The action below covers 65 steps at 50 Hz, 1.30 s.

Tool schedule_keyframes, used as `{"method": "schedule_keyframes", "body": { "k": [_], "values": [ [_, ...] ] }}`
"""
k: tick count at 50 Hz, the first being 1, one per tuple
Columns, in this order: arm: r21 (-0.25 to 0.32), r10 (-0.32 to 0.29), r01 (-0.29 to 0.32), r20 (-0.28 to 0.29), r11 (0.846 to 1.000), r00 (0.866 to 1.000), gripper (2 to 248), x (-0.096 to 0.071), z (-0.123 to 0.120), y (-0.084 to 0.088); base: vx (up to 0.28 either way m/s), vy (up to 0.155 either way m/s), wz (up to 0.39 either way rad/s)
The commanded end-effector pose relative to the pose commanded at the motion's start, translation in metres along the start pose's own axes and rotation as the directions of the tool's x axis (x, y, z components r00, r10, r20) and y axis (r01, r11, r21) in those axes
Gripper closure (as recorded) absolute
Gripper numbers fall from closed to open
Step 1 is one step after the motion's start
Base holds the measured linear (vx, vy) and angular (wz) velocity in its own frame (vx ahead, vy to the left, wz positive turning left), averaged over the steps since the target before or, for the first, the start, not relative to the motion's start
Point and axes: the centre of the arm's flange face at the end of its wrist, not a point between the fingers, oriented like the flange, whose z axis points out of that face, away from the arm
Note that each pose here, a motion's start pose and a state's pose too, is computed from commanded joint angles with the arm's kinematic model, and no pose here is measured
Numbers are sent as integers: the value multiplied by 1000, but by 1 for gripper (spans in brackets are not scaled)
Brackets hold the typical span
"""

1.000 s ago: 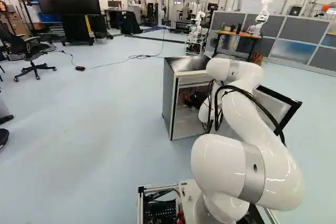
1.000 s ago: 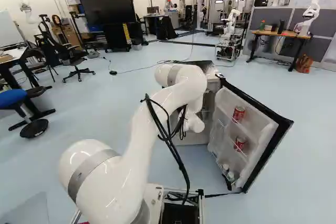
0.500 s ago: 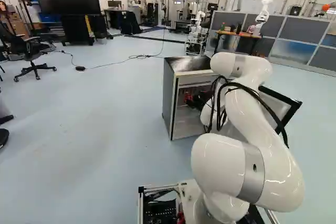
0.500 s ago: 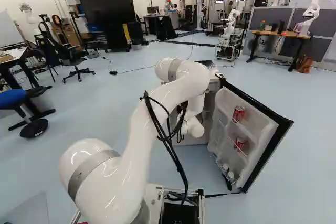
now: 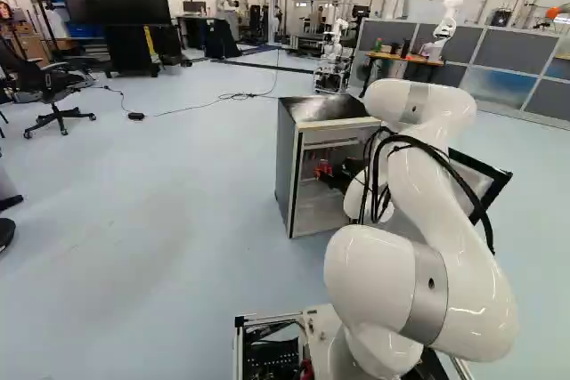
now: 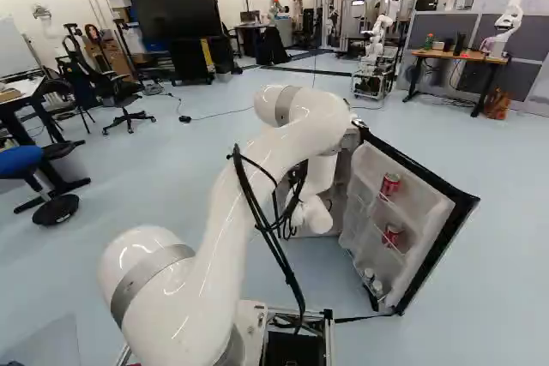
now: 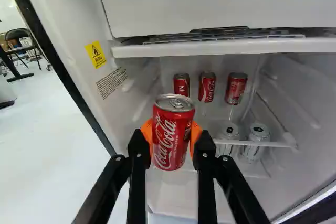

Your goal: Grab a drink from the fridge

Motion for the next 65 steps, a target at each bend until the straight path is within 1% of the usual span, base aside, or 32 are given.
{"method": "schedule_keyframes", "body": {
  "k": [25,48,55,65],
  "values": [
    [-34,46,-45,29,998,999,159,28,-56,-23,0,0,0],
    [-69,76,-75,21,995,997,159,56,-104,-45,0,0,0],
    [-76,76,-74,14,994,997,159,64,-113,-49,0,0,0],
    [-79,64,-64,4,995,998,159,76,-118,-51,0,0,0]
  ]
}}
